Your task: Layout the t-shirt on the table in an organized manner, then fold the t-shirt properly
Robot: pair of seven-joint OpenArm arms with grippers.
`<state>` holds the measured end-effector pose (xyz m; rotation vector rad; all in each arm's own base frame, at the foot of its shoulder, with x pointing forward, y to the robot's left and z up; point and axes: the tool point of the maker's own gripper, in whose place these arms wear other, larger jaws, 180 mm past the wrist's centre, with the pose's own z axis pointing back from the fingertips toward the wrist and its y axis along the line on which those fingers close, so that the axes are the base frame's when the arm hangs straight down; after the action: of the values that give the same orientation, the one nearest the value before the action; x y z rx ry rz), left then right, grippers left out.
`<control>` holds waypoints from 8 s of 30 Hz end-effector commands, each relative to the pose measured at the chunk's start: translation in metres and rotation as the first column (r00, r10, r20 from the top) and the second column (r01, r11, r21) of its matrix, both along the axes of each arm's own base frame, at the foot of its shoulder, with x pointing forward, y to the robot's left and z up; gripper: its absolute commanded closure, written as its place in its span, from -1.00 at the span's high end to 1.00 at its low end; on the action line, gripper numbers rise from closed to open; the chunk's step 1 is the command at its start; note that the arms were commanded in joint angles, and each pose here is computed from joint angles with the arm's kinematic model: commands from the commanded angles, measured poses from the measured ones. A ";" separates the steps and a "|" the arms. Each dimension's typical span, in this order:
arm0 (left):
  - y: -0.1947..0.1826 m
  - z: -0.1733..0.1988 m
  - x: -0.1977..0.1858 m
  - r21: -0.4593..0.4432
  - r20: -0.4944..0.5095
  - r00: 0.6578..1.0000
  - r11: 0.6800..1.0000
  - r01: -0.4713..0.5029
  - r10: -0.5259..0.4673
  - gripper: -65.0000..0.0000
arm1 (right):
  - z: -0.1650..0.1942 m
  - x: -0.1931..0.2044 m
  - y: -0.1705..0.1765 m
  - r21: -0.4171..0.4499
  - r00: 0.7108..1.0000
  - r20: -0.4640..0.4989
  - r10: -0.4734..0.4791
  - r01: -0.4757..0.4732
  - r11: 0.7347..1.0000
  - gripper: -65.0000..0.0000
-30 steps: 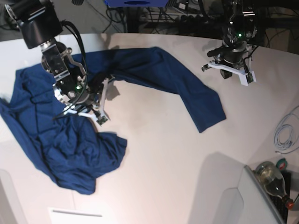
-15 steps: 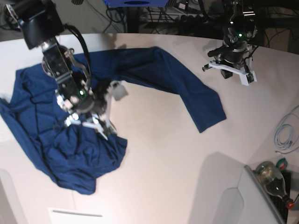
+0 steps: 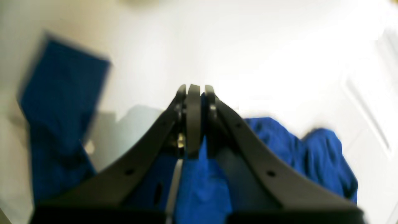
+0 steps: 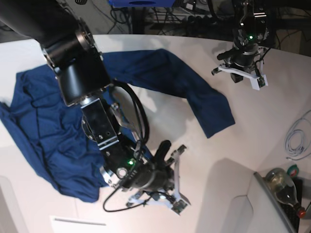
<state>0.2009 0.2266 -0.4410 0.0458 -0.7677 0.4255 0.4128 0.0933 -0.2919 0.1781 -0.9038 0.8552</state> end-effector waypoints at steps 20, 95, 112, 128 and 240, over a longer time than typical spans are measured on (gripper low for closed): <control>-0.008 0.032 0.020 0.006 0.107 0.994 1.000 0.021 -0.021 -1.00 | -0.038 -0.090 0.104 0.139 0.939 -0.136 0.316 -0.298 0.944 -1.00; -0.070 0.026 0.037 -0.044 0.154 0.968 0.977 0.208 -0.199 0.71 | -0.080 -0.081 0.068 0.054 0.943 -0.218 0.254 -0.248 0.967 0.45; -0.132 -0.007 0.118 -0.122 0.149 0.953 0.952 0.282 -0.263 0.71 | -0.038 -0.064 -0.186 0.100 0.943 -0.104 -0.317 0.327 0.940 0.46; -0.151 0.002 0.134 -0.166 0.181 0.953 0.947 0.274 -0.244 -1.00 | -0.156 -0.180 -0.489 -0.060 0.295 -0.371 -0.880 0.939 0.340 0.48; -0.072 -0.062 0.009 -0.023 -0.027 0.964 0.964 0.263 -0.264 -1.00 | -0.054 0.027 -0.168 0.033 0.974 -0.194 -0.119 0.128 0.991 -0.42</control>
<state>0.2223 0.1557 -0.4945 -0.0656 -0.7887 0.1784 0.4209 -0.0704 -0.3717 0.2523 -0.6680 0.6895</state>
